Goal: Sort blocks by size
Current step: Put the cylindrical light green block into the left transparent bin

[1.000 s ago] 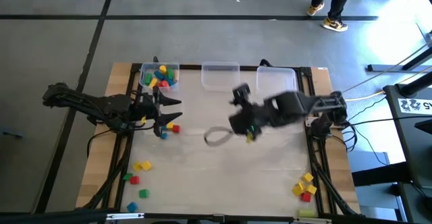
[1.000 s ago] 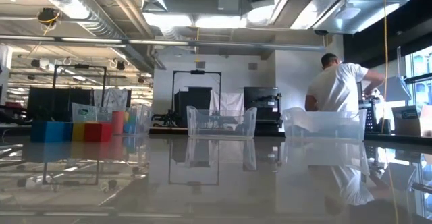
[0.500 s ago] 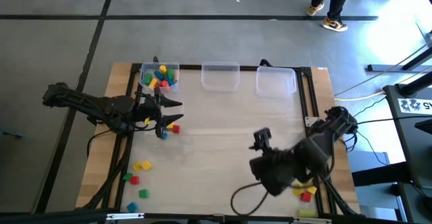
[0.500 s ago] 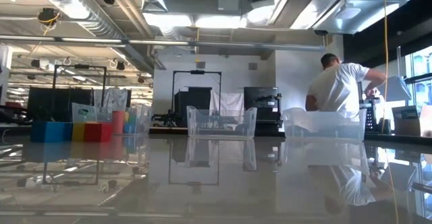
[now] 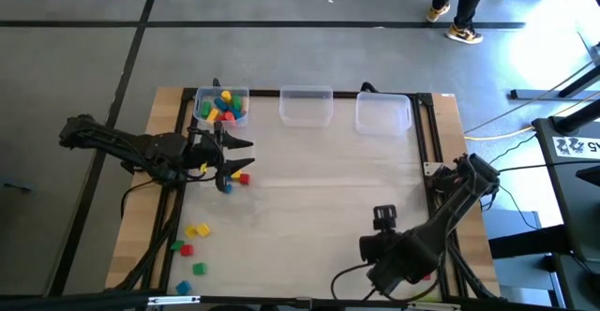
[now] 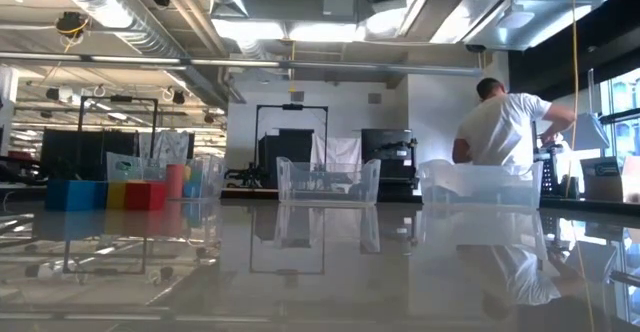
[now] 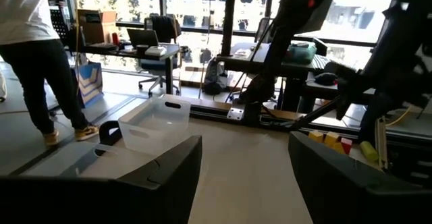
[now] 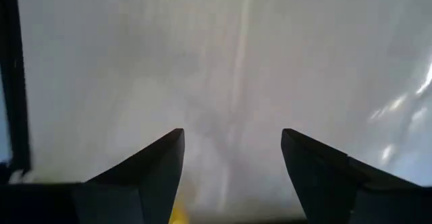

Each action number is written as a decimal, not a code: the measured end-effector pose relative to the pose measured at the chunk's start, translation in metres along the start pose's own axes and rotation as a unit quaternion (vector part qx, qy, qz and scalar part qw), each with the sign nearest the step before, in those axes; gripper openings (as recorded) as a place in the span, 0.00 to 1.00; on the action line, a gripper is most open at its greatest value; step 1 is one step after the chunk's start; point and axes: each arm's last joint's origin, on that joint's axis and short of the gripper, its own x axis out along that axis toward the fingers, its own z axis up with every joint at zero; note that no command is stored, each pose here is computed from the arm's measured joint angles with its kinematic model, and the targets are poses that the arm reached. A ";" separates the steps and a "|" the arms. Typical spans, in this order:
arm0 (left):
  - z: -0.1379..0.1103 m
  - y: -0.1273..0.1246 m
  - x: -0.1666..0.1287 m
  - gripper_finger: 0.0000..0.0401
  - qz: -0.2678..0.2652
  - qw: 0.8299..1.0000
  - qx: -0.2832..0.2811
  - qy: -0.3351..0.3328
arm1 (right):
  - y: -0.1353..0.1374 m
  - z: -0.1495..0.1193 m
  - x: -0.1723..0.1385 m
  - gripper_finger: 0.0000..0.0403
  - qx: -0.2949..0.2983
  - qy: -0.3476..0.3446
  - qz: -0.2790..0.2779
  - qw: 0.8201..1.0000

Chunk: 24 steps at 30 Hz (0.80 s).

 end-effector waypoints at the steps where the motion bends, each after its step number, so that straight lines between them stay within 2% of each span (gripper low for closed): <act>1: 0.000 0.000 0.000 0.55 0.000 1.000 0.000 0.000 | 0.002 -0.002 0.006 0.63 0.013 0.020 0.008 1.000; 4: 0.000 0.000 0.000 0.55 0.000 1.000 0.000 0.000 | 0.011 -0.009 0.021 0.63 0.042 0.062 0.032 0.997; 9: 0.000 0.000 0.000 0.55 0.000 1.000 0.000 0.000 | 0.031 -0.017 0.044 0.63 0.047 0.072 0.075 0.993; 12: 0.000 0.000 0.000 0.55 0.000 1.000 0.001 0.000 | 0.039 -0.021 0.056 0.63 0.052 0.107 0.126 0.985; 16: 0.000 0.000 0.000 0.55 0.000 1.000 0.002 0.000 | 0.044 -0.022 0.066 0.63 0.069 0.130 0.167 0.975; 21: -0.001 0.000 0.000 0.55 0.000 1.000 0.004 0.004 | 0.047 -0.022 0.074 0.63 0.069 0.130 0.182 0.972; 24: -0.001 0.000 0.000 0.55 0.000 1.000 0.005 0.004 | 0.047 -0.027 0.080 0.63 0.066 0.165 0.196 0.964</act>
